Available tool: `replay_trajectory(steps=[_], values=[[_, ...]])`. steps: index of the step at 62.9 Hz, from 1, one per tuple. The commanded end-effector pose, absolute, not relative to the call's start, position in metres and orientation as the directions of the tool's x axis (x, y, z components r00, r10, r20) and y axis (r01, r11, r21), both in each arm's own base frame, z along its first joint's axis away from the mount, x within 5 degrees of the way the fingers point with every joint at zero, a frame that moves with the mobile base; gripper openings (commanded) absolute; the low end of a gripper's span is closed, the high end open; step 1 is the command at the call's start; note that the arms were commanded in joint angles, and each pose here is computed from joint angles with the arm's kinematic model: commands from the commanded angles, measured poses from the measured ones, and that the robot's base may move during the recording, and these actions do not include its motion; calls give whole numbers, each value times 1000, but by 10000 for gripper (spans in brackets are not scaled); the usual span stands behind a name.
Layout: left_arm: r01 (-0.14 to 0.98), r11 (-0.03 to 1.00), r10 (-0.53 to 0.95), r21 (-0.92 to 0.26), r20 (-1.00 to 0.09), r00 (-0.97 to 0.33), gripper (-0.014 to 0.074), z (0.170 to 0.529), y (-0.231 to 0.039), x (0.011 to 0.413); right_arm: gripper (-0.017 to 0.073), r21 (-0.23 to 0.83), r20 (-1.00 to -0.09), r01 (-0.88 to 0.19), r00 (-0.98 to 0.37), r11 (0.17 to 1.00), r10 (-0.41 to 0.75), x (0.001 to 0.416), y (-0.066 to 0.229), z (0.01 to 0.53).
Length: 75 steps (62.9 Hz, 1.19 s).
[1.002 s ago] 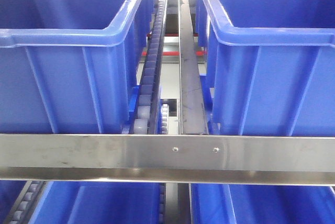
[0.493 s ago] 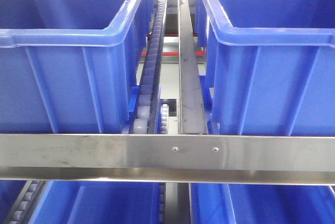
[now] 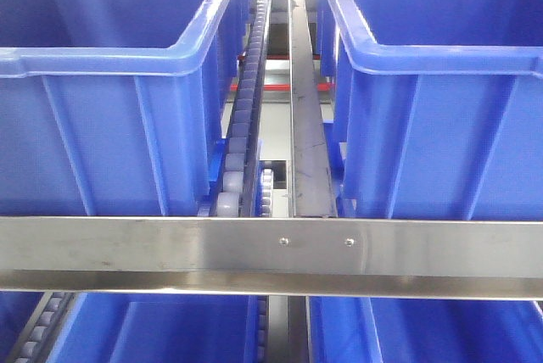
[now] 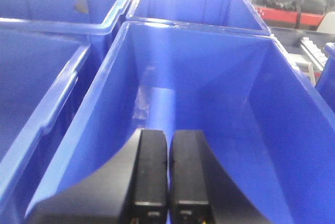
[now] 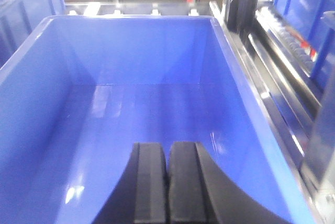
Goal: Pick and sort blue part to right shelf
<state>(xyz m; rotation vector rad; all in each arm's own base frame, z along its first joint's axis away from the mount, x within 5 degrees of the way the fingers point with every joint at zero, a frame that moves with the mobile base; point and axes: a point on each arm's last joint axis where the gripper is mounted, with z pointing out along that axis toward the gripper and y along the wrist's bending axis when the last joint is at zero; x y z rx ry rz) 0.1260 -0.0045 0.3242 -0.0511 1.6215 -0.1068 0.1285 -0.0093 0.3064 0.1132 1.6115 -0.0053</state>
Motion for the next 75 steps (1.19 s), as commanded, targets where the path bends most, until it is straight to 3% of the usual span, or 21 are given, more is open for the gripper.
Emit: replay_trajectory(steps=[1, 51, 64, 75], values=[[28, 993, -120, -118, -990, 78, 125, 334, -2, 115, 55, 63, -993, 83, 104, 995, 54, 117, -10, 318], [32, 992, -121, -118, -989, 89, 125, 328, -2, 105, 55, 62, -991, 79, 126, 995, 51, 101, -9, 310], [32, 992, -121, -118, -989, 89, 125, 328, -2, 105, 55, -78, -978, 83, 186, 993, -92, 76, -5, 292], [32, 992, -121, -118, -989, 89, 125, 328, -2, 105, 55, -59, -967, 85, 243, 995, -78, 60, -4, 259]])
